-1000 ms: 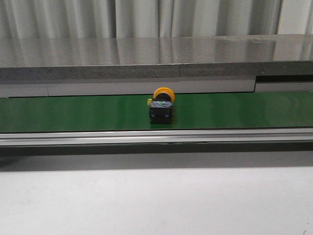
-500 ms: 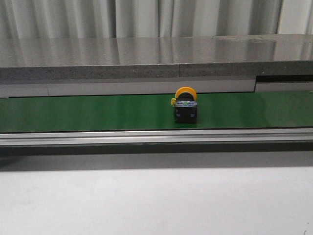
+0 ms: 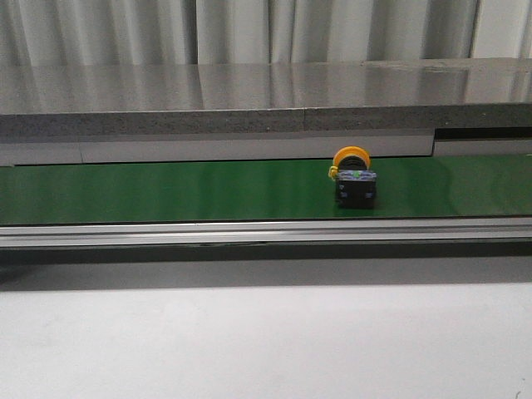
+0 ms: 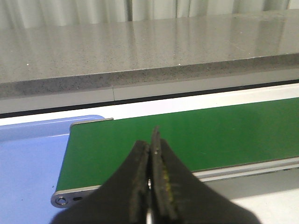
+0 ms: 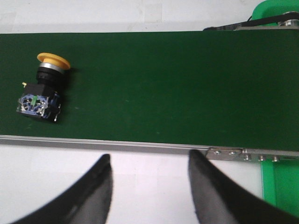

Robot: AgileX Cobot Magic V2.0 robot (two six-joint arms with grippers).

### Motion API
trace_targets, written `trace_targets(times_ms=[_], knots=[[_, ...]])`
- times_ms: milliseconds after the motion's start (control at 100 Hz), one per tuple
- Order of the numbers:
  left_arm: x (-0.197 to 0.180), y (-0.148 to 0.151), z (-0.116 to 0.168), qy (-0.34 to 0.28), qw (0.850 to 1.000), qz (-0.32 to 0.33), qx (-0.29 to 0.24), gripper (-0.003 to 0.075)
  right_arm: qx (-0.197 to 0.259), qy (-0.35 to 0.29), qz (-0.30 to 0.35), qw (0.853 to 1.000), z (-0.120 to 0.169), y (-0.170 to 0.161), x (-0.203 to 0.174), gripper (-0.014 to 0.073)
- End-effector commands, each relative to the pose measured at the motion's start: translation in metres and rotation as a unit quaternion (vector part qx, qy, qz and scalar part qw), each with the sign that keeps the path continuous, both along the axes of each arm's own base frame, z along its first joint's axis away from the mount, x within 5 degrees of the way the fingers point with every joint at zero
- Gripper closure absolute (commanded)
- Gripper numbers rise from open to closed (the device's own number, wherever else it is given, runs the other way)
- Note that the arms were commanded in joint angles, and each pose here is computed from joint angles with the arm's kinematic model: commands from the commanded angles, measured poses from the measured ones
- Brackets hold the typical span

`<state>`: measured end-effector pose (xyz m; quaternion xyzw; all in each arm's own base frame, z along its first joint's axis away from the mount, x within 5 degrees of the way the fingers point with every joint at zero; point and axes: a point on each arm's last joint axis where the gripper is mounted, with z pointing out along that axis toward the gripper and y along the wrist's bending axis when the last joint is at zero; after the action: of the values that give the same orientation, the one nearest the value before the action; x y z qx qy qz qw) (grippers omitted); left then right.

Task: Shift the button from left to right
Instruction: 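Raise the left gripper while the belt carries the button toward the right gripper, then lower the right gripper onto the button at the belt end and grasp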

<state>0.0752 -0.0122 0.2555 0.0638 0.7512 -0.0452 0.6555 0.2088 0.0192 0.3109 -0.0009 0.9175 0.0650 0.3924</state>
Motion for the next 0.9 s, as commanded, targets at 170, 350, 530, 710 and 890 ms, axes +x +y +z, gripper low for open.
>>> trace_targets(times_ms=[170, 350, 530, 710, 890], knots=[[0.002, 0.001, 0.017, -0.048, 0.999, 0.005, -0.011, 0.0741, 0.015, -0.057, -0.006, 0.998, 0.019, 0.001, 0.004, 0.0012], [0.002, 0.001, 0.017, -0.048, 0.999, 0.005, -0.011, 0.0741, 0.014, -0.065, -0.005, 0.998, 0.022, 0.001, 0.013, 0.0012], [0.002, 0.001, 0.017, -0.048, 0.999, 0.005, -0.011, 0.0741, -0.007, -0.042, 0.011, 0.999, 0.012, 0.003, 0.036, 0.0012], [0.002, 0.001, 0.017, -0.048, 0.999, 0.005, -0.011, 0.0741, -0.016, -0.013, 0.026, 0.999, -0.001, 0.009, 0.06, 0.0012], [0.002, 0.001, 0.017, -0.048, 0.999, 0.005, -0.011, 0.0741, -0.028, 0.002, 0.056, 0.998, -0.013, 0.022, 0.083, 0.0012]])
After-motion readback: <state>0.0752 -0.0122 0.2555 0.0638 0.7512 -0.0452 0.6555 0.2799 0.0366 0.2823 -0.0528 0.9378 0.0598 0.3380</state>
